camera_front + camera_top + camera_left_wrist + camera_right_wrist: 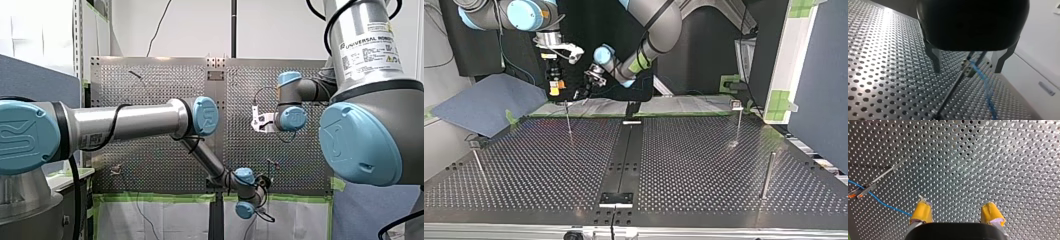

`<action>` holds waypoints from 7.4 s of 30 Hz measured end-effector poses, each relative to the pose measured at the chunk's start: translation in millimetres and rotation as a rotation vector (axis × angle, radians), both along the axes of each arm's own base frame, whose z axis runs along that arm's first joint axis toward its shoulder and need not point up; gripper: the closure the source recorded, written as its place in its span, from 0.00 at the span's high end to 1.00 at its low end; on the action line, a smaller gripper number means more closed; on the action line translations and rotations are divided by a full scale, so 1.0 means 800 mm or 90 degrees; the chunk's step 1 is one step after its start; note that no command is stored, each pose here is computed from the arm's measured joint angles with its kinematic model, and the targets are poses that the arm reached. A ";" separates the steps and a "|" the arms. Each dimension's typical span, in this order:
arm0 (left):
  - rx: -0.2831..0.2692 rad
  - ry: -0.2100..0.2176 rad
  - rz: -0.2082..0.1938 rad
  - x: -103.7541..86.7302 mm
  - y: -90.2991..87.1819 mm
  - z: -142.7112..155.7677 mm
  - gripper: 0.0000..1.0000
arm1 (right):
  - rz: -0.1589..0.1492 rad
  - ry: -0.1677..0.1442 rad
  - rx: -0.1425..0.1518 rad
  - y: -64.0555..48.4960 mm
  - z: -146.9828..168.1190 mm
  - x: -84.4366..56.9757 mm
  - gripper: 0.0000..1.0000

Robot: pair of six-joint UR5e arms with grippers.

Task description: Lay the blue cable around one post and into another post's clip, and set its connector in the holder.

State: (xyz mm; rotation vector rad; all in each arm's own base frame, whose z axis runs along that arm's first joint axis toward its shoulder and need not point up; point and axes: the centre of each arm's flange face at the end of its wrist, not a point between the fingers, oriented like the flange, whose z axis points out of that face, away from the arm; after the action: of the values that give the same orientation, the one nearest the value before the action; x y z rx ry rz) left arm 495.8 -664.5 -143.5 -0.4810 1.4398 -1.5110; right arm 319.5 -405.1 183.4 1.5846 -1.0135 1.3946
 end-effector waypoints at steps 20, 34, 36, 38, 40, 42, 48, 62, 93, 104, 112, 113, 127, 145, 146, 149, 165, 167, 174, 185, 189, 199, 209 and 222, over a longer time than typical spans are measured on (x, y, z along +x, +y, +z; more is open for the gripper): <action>0.047 0.057 -0.005 -0.010 0.013 -0.050 0.99 | 0.001 -0.001 -0.003 0.002 0.008 -0.001 0.98; 0.092 0.033 0.062 0.026 0.020 -0.063 0.99 | 0.001 -0.004 -0.009 0.002 0.016 -0.001 0.98; 0.091 0.019 0.073 0.033 0.016 -0.053 0.99 | 0.001 -0.004 -0.009 0.002 0.016 -0.001 0.98; 0.090 0.007 0.084 0.040 0.013 -0.044 0.99 | 0.001 -0.004 -0.009 0.002 0.016 -0.001 0.98; 0.092 -0.004 0.099 0.047 0.011 -0.037 0.99 | 0.001 -0.004 -0.009 0.002 0.016 -0.001 0.98; 0.098 -0.011 0.114 0.052 0.013 -0.033 0.99 | 0.001 -0.004 -0.009 0.002 0.016 -0.001 0.98; 0.135 -0.010 0.158 0.058 0.028 -0.034 0.99 | 0.001 -0.004 -0.008 0.003 0.016 -0.001 0.98; 0.150 -0.057 0.278 0.094 0.064 0.035 0.99 | -0.002 -0.004 -0.009 0.001 0.015 -0.002 0.98; 0.073 -0.108 0.460 0.080 0.095 0.196 0.99 | -0.015 -0.002 -0.005 -0.005 0.014 -0.011 0.98; 0.031 -0.091 0.541 0.092 0.149 0.206 0.99 | -0.019 -0.001 -0.004 -0.006 0.013 -0.015 0.98; 0.005 -0.074 0.581 0.077 0.171 0.201 0.99 | -0.020 -0.002 -0.006 -0.007 0.014 -0.016 0.98; 0.002 -0.073 0.586 0.076 0.175 0.201 0.99 | -0.020 -0.002 -0.006 -0.007 0.014 -0.016 0.98; 0.015 -0.101 0.620 0.062 0.206 0.247 0.99 | -0.022 -0.004 -0.008 -0.009 0.014 -0.017 0.98; 0.275 -0.058 0.615 0.021 0.264 0.190 0.99 | -0.025 -0.003 -0.006 -0.009 0.012 -0.021 0.98; 0.286 -0.053 0.621 0.020 0.269 0.191 0.99 | -0.025 -0.003 -0.006 -0.009 0.012 -0.021 0.98; 0.320 -0.036 0.642 0.018 0.287 0.195 0.99 | -0.026 -0.003 -0.006 -0.009 0.012 -0.022 0.98; 0.502 -0.008 0.628 0.007 0.364 0.217 0.99 | -0.027 -0.003 -0.006 -0.009 0.011 -0.022 0.98; 0.510 -0.007 0.620 0.004 0.370 0.221 0.99 | -0.027 -0.003 -0.005 -0.009 0.011 -0.022 0.98; 0.553 -0.004 0.582 -0.012 0.388 0.239 0.99 | -0.027 -0.003 -0.005 -0.009 0.011 -0.022 0.98; 0.633 -0.025 0.538 -0.017 0.405 0.281 0.99 | -0.026 -0.004 -0.004 -0.009 0.011 -0.022 0.98; 0.655 -0.034 0.533 -0.006 0.415 0.302 0.99 | -0.026 -0.003 -0.003 -0.009 0.011 -0.022 0.98; 0.684 -0.051 0.529 0.021 0.449 0.354 0.99 | -0.026 -0.003 -0.002 -0.009 0.011 -0.022 0.98; 0.717 -0.081 0.498 0.018 0.452 0.405 0.99 | -0.027 -0.002 -0.001 -0.009 0.011 -0.023 0.98; 0.725 -0.080 0.496 -0.001 0.463 0.473 0.99 | -0.031 -0.002 0.000 -0.011 0.011 -0.027 0.98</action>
State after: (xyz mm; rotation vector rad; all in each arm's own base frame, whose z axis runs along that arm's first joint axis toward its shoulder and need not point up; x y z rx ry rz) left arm 494.8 -294.1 234.7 -0.1678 1.4995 -0.0136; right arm 297.6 -414.3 192.3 1.5485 -1.0474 1.3645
